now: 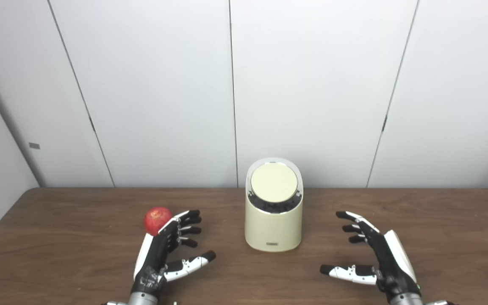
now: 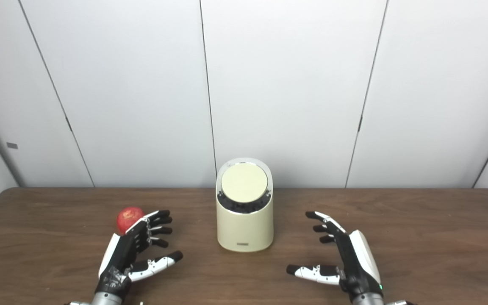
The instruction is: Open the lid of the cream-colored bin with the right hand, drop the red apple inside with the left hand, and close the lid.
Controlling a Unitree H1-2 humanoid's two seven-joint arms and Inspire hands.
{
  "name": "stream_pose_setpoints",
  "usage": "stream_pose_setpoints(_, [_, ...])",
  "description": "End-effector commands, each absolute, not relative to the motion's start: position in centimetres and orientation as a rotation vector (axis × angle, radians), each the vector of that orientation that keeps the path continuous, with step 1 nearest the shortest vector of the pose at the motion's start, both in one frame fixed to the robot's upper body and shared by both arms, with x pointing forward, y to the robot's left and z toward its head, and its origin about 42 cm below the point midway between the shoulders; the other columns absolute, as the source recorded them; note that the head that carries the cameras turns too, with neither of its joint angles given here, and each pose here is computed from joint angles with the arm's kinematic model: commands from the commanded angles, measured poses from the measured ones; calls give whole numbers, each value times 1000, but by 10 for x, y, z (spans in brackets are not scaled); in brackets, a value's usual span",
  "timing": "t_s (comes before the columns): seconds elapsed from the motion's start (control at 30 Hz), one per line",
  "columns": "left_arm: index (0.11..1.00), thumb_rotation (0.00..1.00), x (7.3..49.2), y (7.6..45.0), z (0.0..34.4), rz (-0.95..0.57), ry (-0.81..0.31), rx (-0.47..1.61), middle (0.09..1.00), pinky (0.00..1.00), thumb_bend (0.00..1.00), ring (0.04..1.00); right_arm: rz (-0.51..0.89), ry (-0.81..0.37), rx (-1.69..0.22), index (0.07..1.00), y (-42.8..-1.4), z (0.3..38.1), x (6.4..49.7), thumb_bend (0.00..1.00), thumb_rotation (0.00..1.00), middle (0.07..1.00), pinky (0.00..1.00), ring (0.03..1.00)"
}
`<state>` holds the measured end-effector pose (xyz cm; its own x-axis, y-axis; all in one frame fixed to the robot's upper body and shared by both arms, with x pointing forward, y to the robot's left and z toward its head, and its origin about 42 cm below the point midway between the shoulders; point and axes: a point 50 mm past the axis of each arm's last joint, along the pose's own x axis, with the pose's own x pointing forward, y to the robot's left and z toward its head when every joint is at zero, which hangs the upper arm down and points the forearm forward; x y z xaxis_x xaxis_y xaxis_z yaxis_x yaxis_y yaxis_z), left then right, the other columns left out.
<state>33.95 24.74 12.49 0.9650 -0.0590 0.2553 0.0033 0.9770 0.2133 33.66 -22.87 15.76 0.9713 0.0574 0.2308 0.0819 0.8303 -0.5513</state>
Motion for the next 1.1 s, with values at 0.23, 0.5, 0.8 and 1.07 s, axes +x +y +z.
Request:
stream_pose_setpoints(0.23, [797, 32, 347, 250, 144, -24, -349, 221, 777, 596, 723, 717, -30, -324, -584, 786, -224, 176, 342, 784, 158, 856, 665, 763])
stream_pose_setpoints(0.5, [801, 30, 348, 248, 143, -25, -349, 234, 778, 604, 726, 718, -33, -335, -555, 790, -223, 176, 344, 779, 164, 853, 680, 763])
stream_pose_setpoints(0.8, [797, 11, 353, 243, 138, -29, -334, 218, 780, 587, 723, 717, -29, -421, -561, 811, -209, 199, 362, 721, 293, 851, 665, 765])
stream_pose_setpoints(1.07, [790, 7, 356, 241, 137, -29, -340, 215, 776, 602, 724, 729, -29, -445, -636, 851, -196, 240, 383, 750, 307, 872, 656, 806])
